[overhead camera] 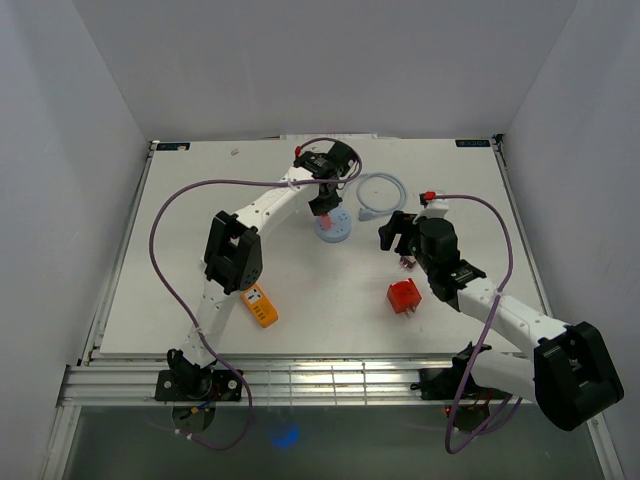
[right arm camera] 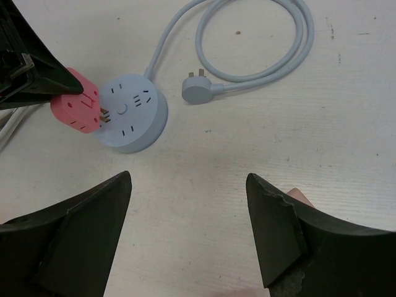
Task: Insert the plug
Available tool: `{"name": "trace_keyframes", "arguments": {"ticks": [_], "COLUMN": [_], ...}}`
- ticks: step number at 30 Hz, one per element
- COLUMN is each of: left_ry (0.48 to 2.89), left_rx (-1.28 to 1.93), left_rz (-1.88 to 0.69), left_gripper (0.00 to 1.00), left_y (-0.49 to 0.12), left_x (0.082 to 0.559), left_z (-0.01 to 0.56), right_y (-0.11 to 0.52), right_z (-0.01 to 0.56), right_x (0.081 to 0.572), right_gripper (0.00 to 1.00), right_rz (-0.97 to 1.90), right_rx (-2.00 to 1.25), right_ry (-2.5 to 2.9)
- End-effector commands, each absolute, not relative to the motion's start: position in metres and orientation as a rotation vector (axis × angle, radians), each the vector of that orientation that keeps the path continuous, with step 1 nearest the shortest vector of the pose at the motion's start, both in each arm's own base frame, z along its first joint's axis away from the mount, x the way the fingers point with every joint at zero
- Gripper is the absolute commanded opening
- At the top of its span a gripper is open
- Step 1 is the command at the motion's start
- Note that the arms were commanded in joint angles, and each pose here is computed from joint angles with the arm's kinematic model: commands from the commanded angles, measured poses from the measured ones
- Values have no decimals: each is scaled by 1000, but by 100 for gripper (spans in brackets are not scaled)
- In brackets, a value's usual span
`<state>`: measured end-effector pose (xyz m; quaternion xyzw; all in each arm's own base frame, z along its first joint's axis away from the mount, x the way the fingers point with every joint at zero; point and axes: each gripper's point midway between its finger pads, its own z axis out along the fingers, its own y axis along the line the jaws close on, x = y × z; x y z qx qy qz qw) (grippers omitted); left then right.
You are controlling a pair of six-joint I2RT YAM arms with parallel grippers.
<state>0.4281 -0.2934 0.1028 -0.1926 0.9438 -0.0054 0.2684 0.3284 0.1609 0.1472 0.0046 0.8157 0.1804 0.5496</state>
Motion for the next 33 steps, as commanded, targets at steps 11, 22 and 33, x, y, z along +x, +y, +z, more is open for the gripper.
{"name": "trace_keyframes", "arguments": {"ticks": [11, 22, 33], "left_ry": [2523, 2515, 2510], "left_rx": [-500, -483, -468], "left_rz": [44, 47, 25], "left_gripper": [0, 0, 0], "left_y": [-302, -309, -314], "left_x": [427, 427, 430], "left_z": [93, 91, 91], "right_y": [162, 167, 205], "right_z": [150, 138, 125], "right_x": [335, 348, 408], "right_gripper": [80, 77, 62], "right_rz": [432, 423, 885], "right_rx": [19, 19, 13], "right_ry": [1918, 1978, 2116]}}
